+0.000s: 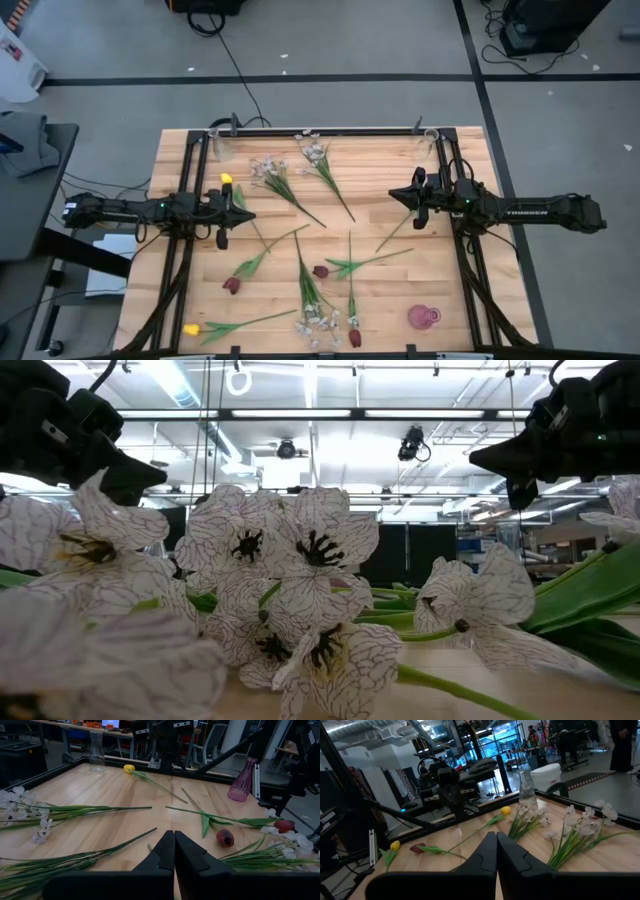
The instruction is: Sort flowers into vase by color
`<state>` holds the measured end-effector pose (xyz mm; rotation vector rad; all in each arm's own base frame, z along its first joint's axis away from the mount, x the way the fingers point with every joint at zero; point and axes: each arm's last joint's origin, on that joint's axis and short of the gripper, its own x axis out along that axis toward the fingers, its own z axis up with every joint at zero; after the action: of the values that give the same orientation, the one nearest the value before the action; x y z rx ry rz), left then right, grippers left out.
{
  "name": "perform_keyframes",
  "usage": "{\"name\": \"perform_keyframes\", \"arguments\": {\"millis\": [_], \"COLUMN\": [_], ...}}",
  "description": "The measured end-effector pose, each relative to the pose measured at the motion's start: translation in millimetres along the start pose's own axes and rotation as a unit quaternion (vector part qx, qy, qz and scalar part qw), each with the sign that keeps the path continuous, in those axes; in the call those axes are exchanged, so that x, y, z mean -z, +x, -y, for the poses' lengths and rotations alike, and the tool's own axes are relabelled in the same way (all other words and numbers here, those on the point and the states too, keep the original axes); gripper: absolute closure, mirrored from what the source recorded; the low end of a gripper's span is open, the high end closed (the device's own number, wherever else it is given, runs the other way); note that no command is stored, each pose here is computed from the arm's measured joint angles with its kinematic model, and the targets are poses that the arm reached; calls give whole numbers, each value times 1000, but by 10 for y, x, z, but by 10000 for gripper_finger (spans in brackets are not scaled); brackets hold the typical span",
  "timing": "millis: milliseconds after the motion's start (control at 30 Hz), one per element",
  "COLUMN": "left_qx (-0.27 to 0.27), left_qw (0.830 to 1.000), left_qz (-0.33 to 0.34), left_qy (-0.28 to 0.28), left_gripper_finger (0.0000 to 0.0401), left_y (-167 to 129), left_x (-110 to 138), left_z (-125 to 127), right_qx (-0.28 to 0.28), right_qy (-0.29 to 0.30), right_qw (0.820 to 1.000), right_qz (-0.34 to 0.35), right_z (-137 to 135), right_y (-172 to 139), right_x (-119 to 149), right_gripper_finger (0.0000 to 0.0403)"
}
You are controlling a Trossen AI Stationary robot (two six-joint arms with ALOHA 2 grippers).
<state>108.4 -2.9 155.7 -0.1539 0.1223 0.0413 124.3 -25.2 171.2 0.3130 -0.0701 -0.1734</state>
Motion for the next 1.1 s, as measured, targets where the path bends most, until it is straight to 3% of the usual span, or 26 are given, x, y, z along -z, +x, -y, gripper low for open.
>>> {"name": "perform_keyframes", "arguments": {"millis": [1100], "left_qx": [0], "left_qw": [1000], "left_qz": [0], "left_qy": [0], "left_gripper_finger": [393], "left_y": [0], "left_x": [0], "left_z": [0], "right_qx": [4], "right_qy": [-2], "right_qw": [1000], "right_qz": [5], "right_z": [1], "right_y": [0], "right_x": [-6], "right_gripper_finger": [391]}}
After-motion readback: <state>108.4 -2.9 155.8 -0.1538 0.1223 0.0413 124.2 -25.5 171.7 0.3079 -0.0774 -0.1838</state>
